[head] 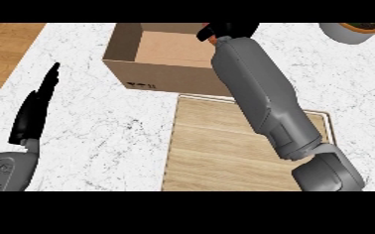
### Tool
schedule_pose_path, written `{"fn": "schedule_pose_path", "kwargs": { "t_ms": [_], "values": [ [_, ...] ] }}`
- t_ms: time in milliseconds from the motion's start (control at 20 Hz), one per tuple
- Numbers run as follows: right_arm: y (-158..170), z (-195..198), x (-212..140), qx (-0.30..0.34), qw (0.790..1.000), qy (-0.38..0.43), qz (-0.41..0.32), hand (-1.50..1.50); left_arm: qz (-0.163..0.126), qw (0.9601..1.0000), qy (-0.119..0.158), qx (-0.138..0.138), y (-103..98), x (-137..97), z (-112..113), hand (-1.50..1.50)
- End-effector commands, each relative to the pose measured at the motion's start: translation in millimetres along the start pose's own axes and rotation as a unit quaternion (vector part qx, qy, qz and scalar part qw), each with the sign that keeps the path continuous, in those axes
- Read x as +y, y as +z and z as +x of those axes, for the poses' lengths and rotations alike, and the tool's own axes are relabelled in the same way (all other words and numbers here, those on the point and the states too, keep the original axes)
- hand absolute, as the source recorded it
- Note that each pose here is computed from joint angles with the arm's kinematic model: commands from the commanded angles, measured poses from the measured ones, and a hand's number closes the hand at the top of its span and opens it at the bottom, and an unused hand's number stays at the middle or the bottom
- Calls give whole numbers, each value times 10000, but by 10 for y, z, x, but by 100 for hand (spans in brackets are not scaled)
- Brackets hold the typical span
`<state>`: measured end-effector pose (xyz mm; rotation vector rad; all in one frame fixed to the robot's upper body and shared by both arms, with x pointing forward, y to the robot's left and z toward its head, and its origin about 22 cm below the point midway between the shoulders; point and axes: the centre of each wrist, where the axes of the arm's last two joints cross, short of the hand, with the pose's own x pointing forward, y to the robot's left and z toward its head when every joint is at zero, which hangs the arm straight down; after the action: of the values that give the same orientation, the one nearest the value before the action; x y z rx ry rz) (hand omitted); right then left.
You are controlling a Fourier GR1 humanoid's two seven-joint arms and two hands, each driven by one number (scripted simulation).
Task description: Pick the sweet potato from the tray and place it in the cardboard box
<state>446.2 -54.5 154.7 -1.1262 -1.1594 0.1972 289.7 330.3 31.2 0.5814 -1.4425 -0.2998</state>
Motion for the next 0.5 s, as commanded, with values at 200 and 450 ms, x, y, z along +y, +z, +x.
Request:
{"fn": "schedule_pose_path", "kwargs": {
  "t_ms": [200, 450],
  "values": [
    [-58, -55, 88, 102, 9970, -735, -230, -150, 3, 9999, -16, -108, -54, -25, 40, 0],
    [-24, 100, 12, -470, 9872, -1231, -900, -150, 23, 10000, 24, -6, -51, -22, -37, 0]
  ]
}}
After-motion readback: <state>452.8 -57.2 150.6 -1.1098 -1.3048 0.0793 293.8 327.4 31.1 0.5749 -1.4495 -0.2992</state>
